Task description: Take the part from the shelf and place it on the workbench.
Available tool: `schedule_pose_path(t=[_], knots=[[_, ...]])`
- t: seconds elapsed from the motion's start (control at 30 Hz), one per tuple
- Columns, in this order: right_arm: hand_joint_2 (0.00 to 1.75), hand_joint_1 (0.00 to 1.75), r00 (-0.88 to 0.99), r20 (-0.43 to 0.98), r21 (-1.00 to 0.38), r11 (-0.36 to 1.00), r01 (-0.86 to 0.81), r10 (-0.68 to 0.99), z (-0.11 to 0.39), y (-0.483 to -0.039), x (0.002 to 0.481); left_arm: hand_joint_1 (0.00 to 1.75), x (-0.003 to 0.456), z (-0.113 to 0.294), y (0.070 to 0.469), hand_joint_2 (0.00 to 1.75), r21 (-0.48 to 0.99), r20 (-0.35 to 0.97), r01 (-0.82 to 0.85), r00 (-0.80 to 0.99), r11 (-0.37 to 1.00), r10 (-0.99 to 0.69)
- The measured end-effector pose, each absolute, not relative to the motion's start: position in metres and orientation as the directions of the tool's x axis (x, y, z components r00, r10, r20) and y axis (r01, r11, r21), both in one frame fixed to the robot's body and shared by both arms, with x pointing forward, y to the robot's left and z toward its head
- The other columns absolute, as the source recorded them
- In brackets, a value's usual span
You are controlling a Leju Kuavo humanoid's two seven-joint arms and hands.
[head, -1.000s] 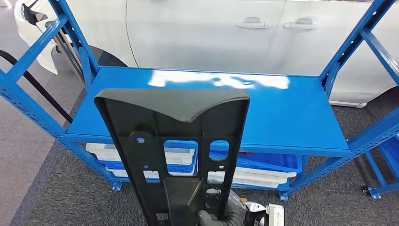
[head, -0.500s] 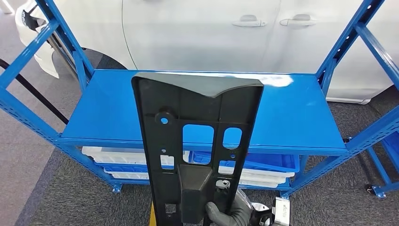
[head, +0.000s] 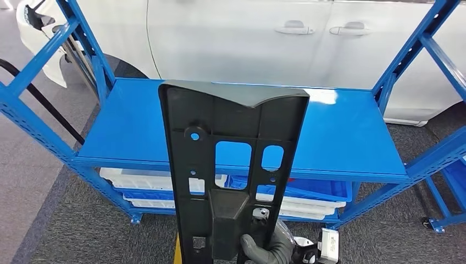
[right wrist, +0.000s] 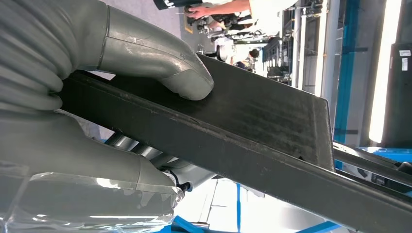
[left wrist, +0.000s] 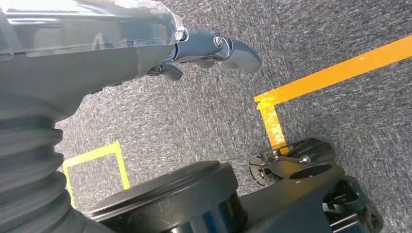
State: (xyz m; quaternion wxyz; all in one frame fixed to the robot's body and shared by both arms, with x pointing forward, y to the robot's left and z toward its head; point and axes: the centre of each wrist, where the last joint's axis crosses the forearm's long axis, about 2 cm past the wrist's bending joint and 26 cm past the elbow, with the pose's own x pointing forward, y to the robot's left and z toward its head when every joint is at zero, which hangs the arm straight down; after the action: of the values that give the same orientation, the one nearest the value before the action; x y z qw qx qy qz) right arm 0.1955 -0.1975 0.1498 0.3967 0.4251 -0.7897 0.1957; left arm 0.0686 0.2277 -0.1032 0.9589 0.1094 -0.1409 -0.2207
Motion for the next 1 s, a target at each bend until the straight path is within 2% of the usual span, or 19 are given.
schedule_pose_path(t=[1.0], knots=[[1.75,1.75,-0.311,0.794,0.049,0.565,-0.824,-0.522,0.1463,-0.1990,0.1971,0.00,0.0663,-0.1038,0.2290,1.75,0.269,0.216,0.387,0.868,0.882,-0.447]])
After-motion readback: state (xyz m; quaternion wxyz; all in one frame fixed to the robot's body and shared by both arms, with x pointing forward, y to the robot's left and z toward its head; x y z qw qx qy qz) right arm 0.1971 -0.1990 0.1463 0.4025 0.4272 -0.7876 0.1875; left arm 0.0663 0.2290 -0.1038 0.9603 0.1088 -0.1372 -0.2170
